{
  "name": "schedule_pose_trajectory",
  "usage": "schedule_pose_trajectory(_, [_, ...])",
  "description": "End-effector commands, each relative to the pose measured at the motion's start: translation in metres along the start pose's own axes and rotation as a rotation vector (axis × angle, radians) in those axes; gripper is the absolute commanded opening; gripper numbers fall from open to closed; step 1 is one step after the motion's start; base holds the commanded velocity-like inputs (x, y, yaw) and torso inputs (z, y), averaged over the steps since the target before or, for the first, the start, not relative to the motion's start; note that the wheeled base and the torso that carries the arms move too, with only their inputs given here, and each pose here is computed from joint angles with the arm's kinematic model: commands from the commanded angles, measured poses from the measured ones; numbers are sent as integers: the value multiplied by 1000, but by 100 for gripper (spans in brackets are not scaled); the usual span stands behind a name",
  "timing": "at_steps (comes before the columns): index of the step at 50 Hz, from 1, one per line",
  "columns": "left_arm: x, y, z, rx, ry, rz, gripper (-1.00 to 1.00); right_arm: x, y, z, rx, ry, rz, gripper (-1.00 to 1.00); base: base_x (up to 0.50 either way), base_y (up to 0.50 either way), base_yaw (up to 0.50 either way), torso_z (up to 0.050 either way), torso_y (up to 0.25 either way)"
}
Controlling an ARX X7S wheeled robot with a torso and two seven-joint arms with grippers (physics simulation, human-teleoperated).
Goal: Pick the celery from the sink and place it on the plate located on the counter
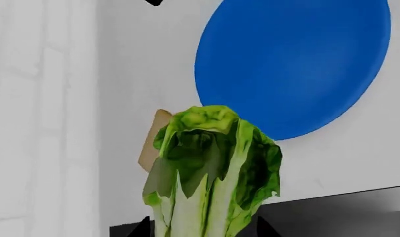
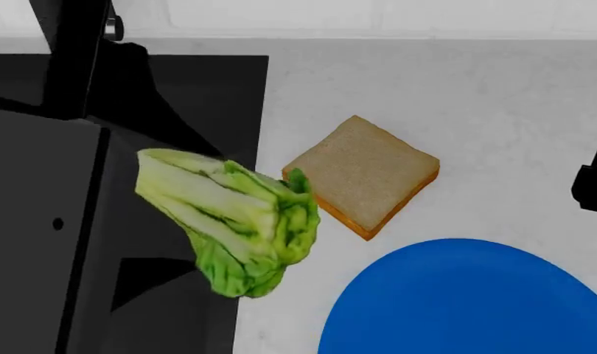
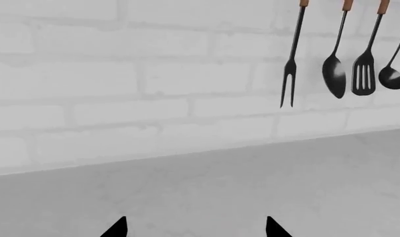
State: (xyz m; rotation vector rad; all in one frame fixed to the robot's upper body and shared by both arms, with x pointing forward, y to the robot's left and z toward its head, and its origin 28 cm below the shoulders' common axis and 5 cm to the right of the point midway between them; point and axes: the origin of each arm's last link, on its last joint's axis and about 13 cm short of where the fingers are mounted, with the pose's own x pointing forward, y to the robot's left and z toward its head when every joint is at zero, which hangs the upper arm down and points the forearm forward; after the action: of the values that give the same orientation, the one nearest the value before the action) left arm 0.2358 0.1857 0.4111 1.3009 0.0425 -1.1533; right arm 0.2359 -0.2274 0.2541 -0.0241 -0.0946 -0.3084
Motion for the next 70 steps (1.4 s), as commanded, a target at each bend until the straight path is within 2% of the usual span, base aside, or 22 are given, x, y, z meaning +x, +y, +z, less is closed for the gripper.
schedule_pose_trajectory(1, [2,12,11,199,-39,68,-100,0,1,0,8,-2,1,100,0,0,0,0,0])
schedule_pose_trajectory(9, [13,17,8,346,-87,114,-100,-2,1,0,12,-3,4,100,0,0,0,0,0])
schedule_pose_trajectory(20, [28,17,9,599,-209,175,-100,0,2,0,13,-2,4,100,0,0,0,0,2])
schedule_pose_trajectory(24, [31,17,12,652,-270,190,-100,0,2,-1,13,-2,5,100,0,0,0,0,0])
schedule_pose_trajectory(26, [31,17,12,652,-270,190,-100,0,2,-1,13,-2,5,100,0,0,0,0,0])
schedule_pose_trajectory(27, [35,16,14,676,-320,181,-100,-1,2,-1,15,-1,3,100,0,0,0,0,0])
schedule_pose_trajectory(29, [38,15,15,704,-349,200,-100,-1,2,-2,15,-1,4,100,0,0,0,0,0])
schedule_pose_trajectory(38, [47,13,20,697,-414,180,-100,-3,-1,-2,16,1,-1,100,0,0,0,0,0])
schedule_pose_trajectory(48, [62,6,25,734,-470,140,-100,-4,-1,-4,16,3,0,100,0,0,0,0,0])
schedule_pose_trajectory(60, [74,1,29,769,-495,125,-100,-7,-1,-2,18,0,0,100,0,0,0,0,0])
schedule_pose_trajectory(70, [87,-8,27,759,-516,92,-100,-7,-2,-2,21,-1,-3,100,0,0,0,0,0])
